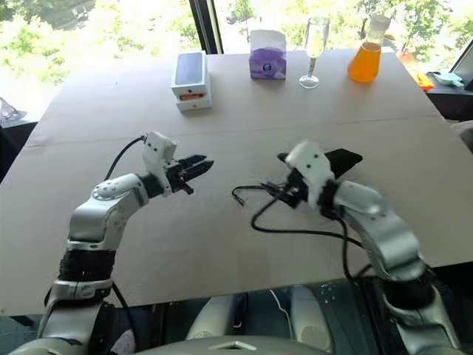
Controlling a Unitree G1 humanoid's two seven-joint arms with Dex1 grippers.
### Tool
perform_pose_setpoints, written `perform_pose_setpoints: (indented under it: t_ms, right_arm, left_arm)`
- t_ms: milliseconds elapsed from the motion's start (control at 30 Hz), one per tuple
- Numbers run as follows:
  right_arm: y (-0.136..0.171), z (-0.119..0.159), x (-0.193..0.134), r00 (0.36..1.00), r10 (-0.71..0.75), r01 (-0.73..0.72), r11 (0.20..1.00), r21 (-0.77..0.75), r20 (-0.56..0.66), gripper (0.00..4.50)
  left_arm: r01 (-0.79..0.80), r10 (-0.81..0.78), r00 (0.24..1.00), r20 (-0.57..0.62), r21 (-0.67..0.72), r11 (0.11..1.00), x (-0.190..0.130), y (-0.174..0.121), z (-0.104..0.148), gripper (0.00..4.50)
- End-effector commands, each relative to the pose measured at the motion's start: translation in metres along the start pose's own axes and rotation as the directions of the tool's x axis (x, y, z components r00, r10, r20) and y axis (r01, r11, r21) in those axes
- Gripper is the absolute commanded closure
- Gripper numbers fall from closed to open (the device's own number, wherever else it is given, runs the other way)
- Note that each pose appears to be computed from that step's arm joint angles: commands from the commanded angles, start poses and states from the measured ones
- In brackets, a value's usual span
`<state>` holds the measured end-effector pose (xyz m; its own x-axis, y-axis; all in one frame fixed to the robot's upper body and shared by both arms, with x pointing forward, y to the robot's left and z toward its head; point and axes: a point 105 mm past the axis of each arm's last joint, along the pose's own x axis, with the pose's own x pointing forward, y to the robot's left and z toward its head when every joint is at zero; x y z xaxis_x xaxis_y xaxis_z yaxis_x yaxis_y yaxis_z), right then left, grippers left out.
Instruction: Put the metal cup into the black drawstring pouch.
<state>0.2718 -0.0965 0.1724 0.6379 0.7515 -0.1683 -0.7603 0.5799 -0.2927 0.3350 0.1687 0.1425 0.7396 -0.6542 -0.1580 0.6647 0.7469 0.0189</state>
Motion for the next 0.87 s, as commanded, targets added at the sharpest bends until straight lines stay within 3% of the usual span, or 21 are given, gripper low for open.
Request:
perform_pose_setpoints:
  t_ms: [33, 133, 167, 200, 267, 467, 700, 867]
  right_arm:
    - [0.002, 0.016, -0.033, 0.995, -0.097, 0.099, 0.993, -0.059, 0.027, 0.00]
    - [-0.003, 0.000, -0.056, 0.977, -0.211, 0.210, 0.977, -0.048, -0.036, 0.00]
    - [-0.005, -0.009, -0.065, 0.966, -0.246, 0.243, 0.968, -0.058, -0.072, 0.00]
    - [-0.006, -0.017, -0.072, 0.955, -0.277, 0.271, 0.960, -0.066, -0.103, 0.00]
    - [-0.010, -0.024, -0.088, 0.938, -0.342, 0.343, 0.939, 0.011, -0.054, 0.00]
    - [-0.001, -0.058, -0.122, 0.925, -0.348, 0.355, 0.935, 0.019, -0.150, 0.00]
    - [-0.007, -0.068, -0.134, 0.903, -0.405, 0.413, 0.910, 0.032, -0.147, 0.00]
    - [-0.010, -0.073, -0.136, 0.902, -0.403, 0.412, 0.911, 0.027, -0.153, 0.00]
  left_arm:
    - [0.072, -0.073, 0.997, 0.039, 0.030, 0.997, -0.013, -0.021, 0.010, 1.46]
    - [0.077, -0.080, 0.994, 0.079, 0.042, 0.996, -0.019, -0.037, 0.009, 0.09]
    - [0.053, -0.060, 0.991, 0.122, 0.057, 0.997, -0.022, -0.039, 0.011, 0.02]
    - [0.041, -0.050, 0.990, 0.135, 0.070, 0.997, -0.025, -0.041, 0.010, 0.02]
    - [0.027, -0.041, 0.993, 0.114, 0.120, 0.992, -0.036, -0.043, 0.003, 0.02]
    - [-0.036, 0.035, 0.999, 0.037, 0.030, 0.999, -0.074, -0.033, -0.023, 0.02]
    - [-0.084, 0.083, 0.996, -0.023, -0.050, 0.995, -0.097, -0.039, -0.044, 0.02]
    - [-0.085, 0.085, 0.996, 0.000, -0.064, 0.994, -0.097, -0.045, -0.038, 0.02]
